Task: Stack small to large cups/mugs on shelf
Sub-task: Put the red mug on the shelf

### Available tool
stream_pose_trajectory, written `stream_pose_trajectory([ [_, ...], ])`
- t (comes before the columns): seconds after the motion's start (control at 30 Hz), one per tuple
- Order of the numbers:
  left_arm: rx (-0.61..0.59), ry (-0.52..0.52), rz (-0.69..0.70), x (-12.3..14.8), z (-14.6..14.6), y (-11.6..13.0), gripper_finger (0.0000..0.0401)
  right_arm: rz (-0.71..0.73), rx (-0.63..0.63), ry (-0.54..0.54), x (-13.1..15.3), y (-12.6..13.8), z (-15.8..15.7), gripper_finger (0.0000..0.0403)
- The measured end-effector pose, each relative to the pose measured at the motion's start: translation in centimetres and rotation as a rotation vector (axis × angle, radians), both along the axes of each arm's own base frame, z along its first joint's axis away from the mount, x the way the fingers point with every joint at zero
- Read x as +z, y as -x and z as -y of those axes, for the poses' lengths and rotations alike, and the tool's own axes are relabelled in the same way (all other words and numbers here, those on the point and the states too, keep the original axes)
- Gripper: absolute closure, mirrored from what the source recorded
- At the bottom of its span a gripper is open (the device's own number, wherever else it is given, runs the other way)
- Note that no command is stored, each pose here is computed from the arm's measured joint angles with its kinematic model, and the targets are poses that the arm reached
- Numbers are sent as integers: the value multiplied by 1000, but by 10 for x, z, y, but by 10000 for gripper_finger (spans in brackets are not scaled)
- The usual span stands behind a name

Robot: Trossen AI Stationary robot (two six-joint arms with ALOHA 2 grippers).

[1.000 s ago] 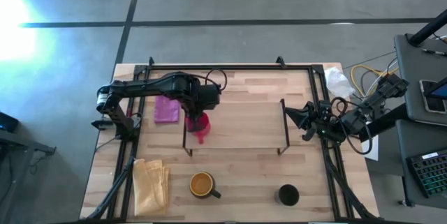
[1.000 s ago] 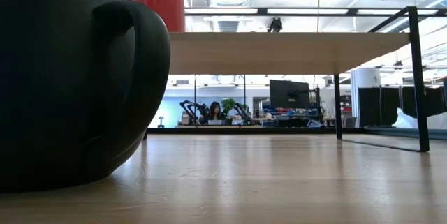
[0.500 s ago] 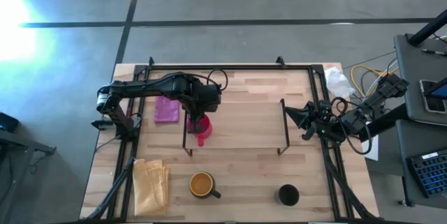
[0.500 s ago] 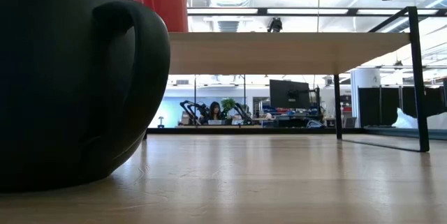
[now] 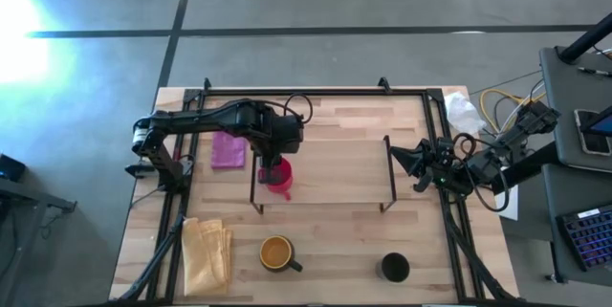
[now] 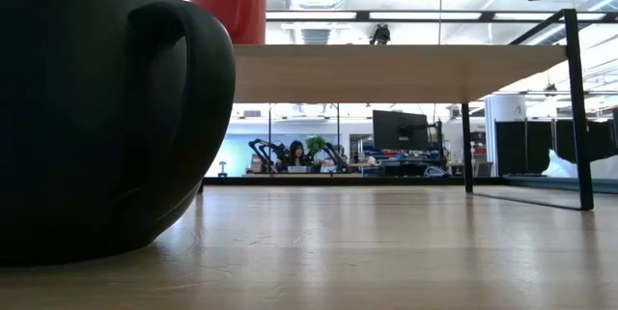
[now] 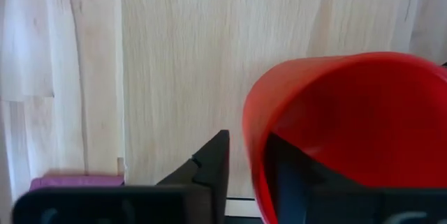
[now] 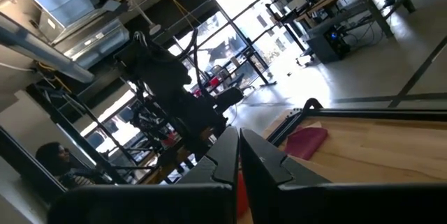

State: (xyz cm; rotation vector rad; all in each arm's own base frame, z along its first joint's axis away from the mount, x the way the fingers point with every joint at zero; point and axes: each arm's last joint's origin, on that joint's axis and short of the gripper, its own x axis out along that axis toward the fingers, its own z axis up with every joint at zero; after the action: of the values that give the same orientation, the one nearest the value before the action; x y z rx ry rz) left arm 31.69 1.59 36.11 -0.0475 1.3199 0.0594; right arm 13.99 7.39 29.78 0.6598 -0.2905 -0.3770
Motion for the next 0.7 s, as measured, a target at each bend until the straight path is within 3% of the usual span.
stream_pose_trajectory([
  [0.17,0,-2,12,3,0,0,320,-4,-1,5,0,0,0,394],
  [0.33,-10,-6,10,2,0,0,356,-7,-1,7,-1,0,0,394],
  [0.47,-53,-19,12,2,0,-1,395,-7,-2,7,-1,0,0,394],
  [0.7,-184,-57,33,3,1,-3,399,-2,0,-4,-1,0,0,394],
])
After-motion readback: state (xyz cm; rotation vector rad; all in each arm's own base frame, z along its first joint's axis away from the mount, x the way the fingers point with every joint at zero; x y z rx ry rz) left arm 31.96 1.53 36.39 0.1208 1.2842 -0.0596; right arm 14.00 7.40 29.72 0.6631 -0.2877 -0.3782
